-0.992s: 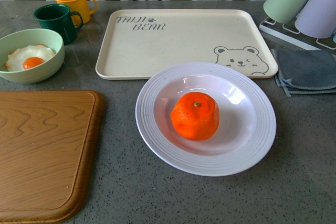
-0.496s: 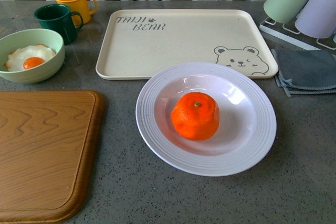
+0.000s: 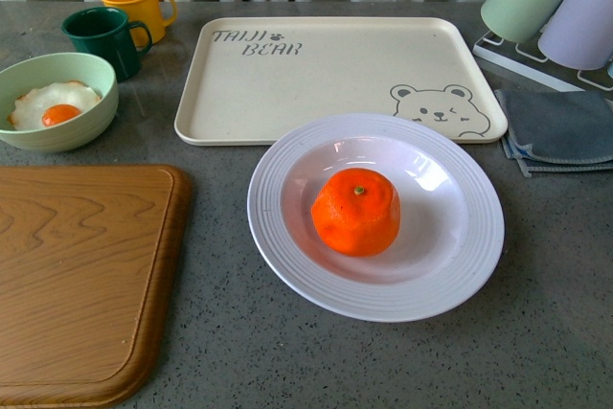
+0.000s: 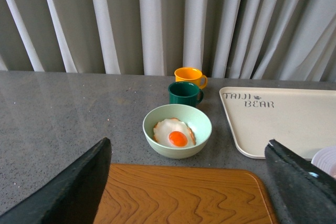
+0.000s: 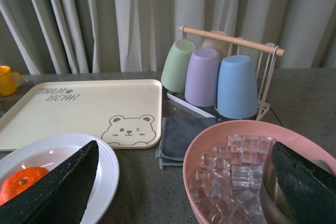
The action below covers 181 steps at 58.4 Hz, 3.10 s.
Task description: Place orange and plate with both arms
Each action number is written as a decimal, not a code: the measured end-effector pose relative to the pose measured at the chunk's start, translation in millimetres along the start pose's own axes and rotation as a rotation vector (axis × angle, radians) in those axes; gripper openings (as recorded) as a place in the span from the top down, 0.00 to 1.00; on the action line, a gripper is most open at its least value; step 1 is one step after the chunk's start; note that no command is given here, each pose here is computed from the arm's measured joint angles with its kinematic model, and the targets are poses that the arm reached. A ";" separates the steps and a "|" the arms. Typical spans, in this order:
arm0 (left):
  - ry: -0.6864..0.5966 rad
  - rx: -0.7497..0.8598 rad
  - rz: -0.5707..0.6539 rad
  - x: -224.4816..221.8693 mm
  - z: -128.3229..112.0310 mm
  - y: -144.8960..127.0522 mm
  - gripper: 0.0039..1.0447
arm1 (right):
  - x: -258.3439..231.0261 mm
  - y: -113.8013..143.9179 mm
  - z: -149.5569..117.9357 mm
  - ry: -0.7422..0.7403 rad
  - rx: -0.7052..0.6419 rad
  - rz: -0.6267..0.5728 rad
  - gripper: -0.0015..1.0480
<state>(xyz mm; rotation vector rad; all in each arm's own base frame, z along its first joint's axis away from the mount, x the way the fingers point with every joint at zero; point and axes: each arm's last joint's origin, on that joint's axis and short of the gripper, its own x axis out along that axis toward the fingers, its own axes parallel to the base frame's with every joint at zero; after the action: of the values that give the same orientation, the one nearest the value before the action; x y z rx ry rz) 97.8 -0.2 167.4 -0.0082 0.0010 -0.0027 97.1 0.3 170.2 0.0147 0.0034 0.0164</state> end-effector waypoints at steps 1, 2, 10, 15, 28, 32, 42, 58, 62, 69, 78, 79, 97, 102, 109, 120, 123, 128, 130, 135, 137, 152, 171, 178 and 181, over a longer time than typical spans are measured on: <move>0.000 0.000 0.000 0.0 0.0 0.0 0.10 | 0.3 0.2 -0.9 0.030 0.012 0.015 0.09; 0.000 0.000 0.000 0.0 0.0 0.0 0.07 | 0.2 1.4 -0.2 0.104 0.050 0.059 0.09; 0.000 0.001 0.000 0.0 0.0 0.0 0.08 | 17.1 17.1 -9.2 0.574 0.319 0.093 0.09; 0.000 0.002 0.000 0.0 0.0 0.0 0.08 | 42.3 38.8 -19.2 0.623 0.491 0.085 0.09; 0.000 0.002 0.000 0.0 0.0 0.0 0.08 | 78.2 52.4 -49.7 0.709 0.677 0.005 0.09; 0.000 0.002 0.000 0.0 0.0 0.0 0.08 | 83.6 50.5 -58.8 0.727 0.696 -0.025 0.09; 0.000 0.002 0.000 0.0 0.0 0.0 0.08 | 98.5 46.8 -75.7 0.747 0.712 -0.084 0.09; 0.000 0.002 0.000 0.0 0.0 0.0 0.08 | 128.7 54.1 -89.6 0.784 0.735 -0.032 0.09; 0.000 0.002 0.000 0.0 0.0 0.0 0.08 | 135.2 55.7 -92.6 0.787 0.737 -0.027 0.09; 0.000 0.002 0.000 0.0 0.0 0.0 0.08 | 145.1 60.1 -100.0 0.801 0.741 -0.013 0.09; 0.000 0.002 0.000 0.0 0.0 0.0 0.08 | 155.2 66.9 -104.7 0.801 0.734 0.001 0.09; 0.000 0.002 0.000 0.0 0.0 0.0 0.08 | 156.4 67.6 -104.7 0.800 0.733 0.002 0.09; 0.000 0.002 0.000 0.0 0.0 0.0 0.08 | 179.4 74.7 -105.6 0.793 0.732 0.025 0.09; 0.000 0.002 0.000 0.0 0.0 0.0 0.08 | 182.7 74.4 -105.6 0.796 0.735 0.031 0.09; 0.000 0.002 0.000 0.0 0.0 0.0 0.08 | 187.5 74.3 -105.7 0.804 0.731 0.035 0.09; 0.000 0.002 0.000 0.0 0.0 0.0 0.08 | 193.1 75.0 -108.0 0.808 0.714 0.037 0.09; 0.000 0.002 0.000 0.0 0.0 0.0 0.08 | 194.2 75.2 -108.4 0.809 0.711 0.037 0.10; 0.000 0.002 0.000 0.0 0.0 0.0 0.08 | 194.5 75.0 -110.0 0.817 0.696 0.029 0.18; 0.000 0.002 0.000 0.0 0.0 0.0 0.08 | 194.4 75.0 -110.8 0.819 0.691 0.027 0.23; 0.000 0.002 0.000 0.0 0.0 0.0 0.08 | 194.1 74.7 -112.7 0.822 0.685 0.018 0.33; 0.000 0.002 0.000 0.0 0.0 0.0 0.08 | 193.9 74.5 -113.6 0.824 0.682 0.013 0.38; 0.000 0.002 0.000 0.0 0.0 0.0 0.08 | 193.5 74.2 -118.5 0.841 0.677 0.000 0.74; 0.000 0.002 0.000 0.0 0.0 0.0 0.08 | 190.6 75.5 -114.0 0.864 0.751 0.038 0.90; 0.000 0.002 0.000 0.0 0.0 0.0 0.08 | 186.5 73.1 -106.6 0.855 0.776 0.053 0.94; 0.000 0.002 0.000 0.0 0.0 0.0 0.08 | 183.8 71.3 -102.4 0.850 0.784 0.066 0.96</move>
<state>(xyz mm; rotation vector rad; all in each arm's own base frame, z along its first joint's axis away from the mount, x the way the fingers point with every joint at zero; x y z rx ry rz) 97.8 -0.2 167.4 -0.0067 0.0010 -0.0027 279.3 76.1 68.2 0.7916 0.8604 0.0857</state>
